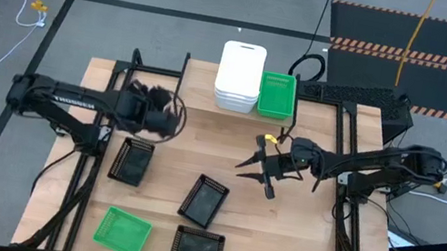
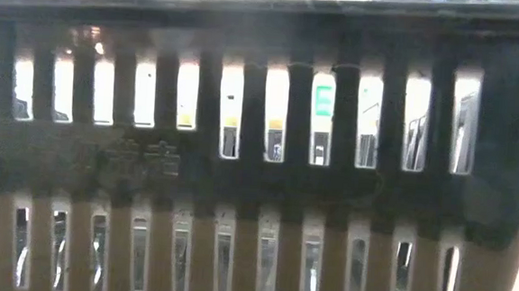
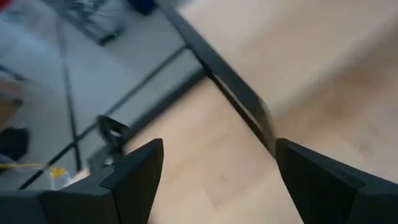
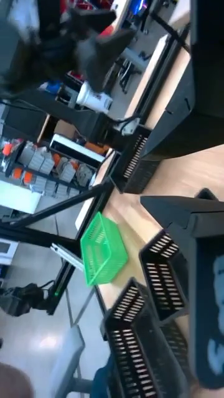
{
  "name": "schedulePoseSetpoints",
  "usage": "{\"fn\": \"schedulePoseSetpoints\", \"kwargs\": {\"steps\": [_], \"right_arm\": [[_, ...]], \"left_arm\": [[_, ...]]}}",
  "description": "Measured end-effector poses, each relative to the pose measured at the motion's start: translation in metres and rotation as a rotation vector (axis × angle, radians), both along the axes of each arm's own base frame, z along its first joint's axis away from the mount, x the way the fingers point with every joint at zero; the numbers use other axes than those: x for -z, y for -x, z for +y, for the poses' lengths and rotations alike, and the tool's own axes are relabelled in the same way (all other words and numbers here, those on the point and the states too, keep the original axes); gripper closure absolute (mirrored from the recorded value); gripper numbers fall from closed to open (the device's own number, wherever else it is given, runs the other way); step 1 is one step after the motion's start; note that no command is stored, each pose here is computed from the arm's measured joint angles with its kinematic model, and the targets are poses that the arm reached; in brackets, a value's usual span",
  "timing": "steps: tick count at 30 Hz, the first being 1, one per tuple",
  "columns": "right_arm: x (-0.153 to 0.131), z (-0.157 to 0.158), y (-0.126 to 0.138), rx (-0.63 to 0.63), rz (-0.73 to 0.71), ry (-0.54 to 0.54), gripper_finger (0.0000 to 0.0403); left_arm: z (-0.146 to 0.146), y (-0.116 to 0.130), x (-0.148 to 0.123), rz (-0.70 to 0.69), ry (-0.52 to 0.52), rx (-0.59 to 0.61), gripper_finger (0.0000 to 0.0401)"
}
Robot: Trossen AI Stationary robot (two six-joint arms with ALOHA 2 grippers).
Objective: Stack baskets on shelf by color
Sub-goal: Stack the green bin on top of the other green bins on the shelf
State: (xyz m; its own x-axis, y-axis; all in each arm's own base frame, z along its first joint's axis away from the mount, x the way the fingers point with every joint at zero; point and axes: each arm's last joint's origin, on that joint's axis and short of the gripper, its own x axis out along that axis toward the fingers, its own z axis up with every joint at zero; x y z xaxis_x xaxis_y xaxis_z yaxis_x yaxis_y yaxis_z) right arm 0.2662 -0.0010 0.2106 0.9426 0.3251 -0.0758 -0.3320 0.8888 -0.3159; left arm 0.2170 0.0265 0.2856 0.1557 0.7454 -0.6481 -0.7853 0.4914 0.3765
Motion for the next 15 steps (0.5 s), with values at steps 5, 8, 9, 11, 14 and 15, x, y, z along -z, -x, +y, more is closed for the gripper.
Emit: {"fn": "schedulePoseSetpoints", "kwargs": {"steps": [5, 8, 9, 11, 14, 15], "right_arm": [[0.013, 0.001, -0.003, 0.001, 0.045, -0.001, 0.0307], [0.016, 0.001, -0.005, 0.011, 0.047, 0.0, 0.0307], [0.016, 0.0, -0.006, 0.036, 0.04, 0.003, 0.0307], [0.014, -0.002, -0.007, 0.115, 0.008, 0.019, 0.0307], [0.009, -0.006, -0.008, 0.241, -0.053, 0.049, 0.0307], [0.008, -0.008, -0.009, 0.277, -0.07, 0.056, 0.0307]], "left_arm": [[-0.046, -0.001, 0.004, -0.042, 0.212, 0.172, 0.0091], [-0.071, 0.003, 0.007, -0.069, 0.469, 0.208, 0.0091], [-0.078, 0.004, 0.008, -0.068, 0.568, 0.203, 0.0091], [-0.09, 0.009, 0.01, -0.035, 0.759, 0.166, 0.0091], [-0.105, 0.019, 0.011, 0.034, 0.993, 0.055, 0.0091], [-0.11, 0.021, 0.011, 0.039, 1.038, 0.004, 0.0091]]}}
